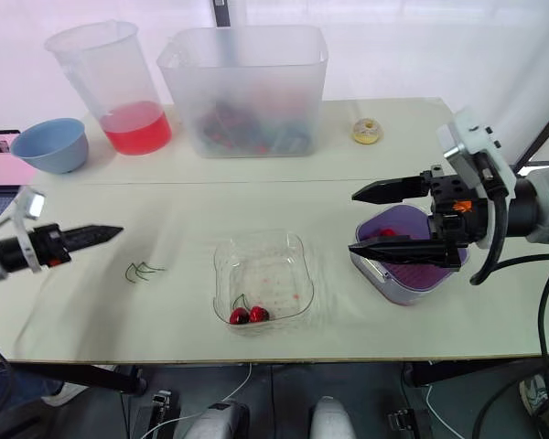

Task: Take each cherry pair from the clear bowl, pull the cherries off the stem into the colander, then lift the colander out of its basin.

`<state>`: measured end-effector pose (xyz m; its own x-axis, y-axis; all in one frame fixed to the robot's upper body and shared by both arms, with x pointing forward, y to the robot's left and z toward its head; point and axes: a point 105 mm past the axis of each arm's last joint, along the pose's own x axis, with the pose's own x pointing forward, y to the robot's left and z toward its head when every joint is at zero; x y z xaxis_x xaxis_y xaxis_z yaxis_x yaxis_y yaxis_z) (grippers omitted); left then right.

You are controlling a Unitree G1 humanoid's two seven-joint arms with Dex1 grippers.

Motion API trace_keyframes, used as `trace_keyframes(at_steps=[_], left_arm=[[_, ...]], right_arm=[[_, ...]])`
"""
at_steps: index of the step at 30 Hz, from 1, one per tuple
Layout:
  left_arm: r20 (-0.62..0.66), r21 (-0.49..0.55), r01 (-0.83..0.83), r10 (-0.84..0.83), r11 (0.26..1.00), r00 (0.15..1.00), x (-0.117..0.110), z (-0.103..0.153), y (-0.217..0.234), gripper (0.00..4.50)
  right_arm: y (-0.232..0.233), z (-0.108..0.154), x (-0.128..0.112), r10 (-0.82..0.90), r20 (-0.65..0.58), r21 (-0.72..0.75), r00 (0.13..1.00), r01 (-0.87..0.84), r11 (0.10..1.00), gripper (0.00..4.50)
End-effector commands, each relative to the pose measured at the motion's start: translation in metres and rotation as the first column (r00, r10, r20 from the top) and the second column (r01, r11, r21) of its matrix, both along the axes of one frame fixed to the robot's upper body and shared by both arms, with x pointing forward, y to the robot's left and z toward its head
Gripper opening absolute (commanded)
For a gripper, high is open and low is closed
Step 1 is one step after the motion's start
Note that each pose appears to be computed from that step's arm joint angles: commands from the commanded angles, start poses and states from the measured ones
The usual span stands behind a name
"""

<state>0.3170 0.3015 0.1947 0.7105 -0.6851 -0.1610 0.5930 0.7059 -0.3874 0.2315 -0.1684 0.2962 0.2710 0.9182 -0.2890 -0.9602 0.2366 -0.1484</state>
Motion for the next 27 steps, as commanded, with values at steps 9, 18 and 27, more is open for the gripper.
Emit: trace_keyframes(at_steps=[9, 18, 27], left_arm=[[0.361, 0.242, 0.232, -0.31, 0.942, 0.88, -0.005, 0.054, -0.062, 4.44], [0.347, 0.546, 0.523, -0.746, 0.654, 0.569, -0.031, 0.06, -0.137, 4.44], [0.305, 0.557, 0.557, -0.776, 0.616, 0.552, -0.036, 0.053, -0.131, 4.44]], right_arm=[[-0.004, 0.009, -0.01, -0.016, 0.016, -0.04, 1.0, 0.017, 0.999, 4.5], [0.01, -0.019, -0.026, -0.038, -0.037, -0.103, 0.999, 0.034, 0.994, 4.5], [0.049, -0.037, 0.014, -0.069, 0.086, -0.141, 0.994, 0.081, 0.987, 4.5]])
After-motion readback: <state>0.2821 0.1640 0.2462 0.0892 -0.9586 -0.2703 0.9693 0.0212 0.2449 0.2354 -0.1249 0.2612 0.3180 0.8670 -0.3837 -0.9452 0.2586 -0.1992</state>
